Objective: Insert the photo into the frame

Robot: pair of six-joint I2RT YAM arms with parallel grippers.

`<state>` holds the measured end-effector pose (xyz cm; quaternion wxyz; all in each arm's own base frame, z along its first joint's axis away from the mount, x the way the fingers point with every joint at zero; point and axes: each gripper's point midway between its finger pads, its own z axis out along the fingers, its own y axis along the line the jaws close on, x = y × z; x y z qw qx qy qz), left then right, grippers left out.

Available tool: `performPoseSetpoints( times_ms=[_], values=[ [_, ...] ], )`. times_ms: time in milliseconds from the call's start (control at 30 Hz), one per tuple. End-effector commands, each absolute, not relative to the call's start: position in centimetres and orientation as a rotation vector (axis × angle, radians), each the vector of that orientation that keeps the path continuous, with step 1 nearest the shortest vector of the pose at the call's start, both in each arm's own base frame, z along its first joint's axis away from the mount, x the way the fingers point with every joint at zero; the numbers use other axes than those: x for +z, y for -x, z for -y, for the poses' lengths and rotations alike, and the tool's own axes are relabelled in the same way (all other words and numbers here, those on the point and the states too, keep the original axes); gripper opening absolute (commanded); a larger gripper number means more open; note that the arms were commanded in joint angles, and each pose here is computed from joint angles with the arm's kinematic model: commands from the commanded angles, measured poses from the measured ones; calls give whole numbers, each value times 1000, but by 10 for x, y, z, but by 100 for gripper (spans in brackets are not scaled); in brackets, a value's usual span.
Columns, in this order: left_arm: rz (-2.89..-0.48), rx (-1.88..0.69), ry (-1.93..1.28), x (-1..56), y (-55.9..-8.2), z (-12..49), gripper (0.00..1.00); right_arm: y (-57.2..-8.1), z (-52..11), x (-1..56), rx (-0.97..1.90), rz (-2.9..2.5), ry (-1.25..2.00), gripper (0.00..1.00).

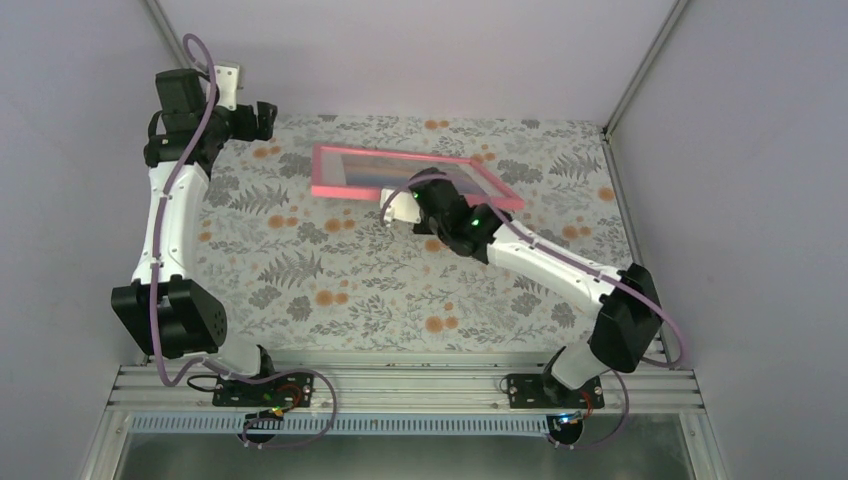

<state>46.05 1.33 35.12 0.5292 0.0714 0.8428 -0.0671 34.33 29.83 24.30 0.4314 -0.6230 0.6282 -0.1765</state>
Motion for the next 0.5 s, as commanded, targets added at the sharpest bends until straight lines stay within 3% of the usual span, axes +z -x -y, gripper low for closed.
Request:
performPoseSetpoints(
  times_ms=[0, 467],
  values=[
    [-1985, -162, -171, 362, -450, -14, 100, -339, -329, 253, -407, -1460, 1390, 8],
    [-2027, -146, -184, 346, -444, -18, 100, -294, -359, 145, -238, -1603, 1566, 35]
  ],
)
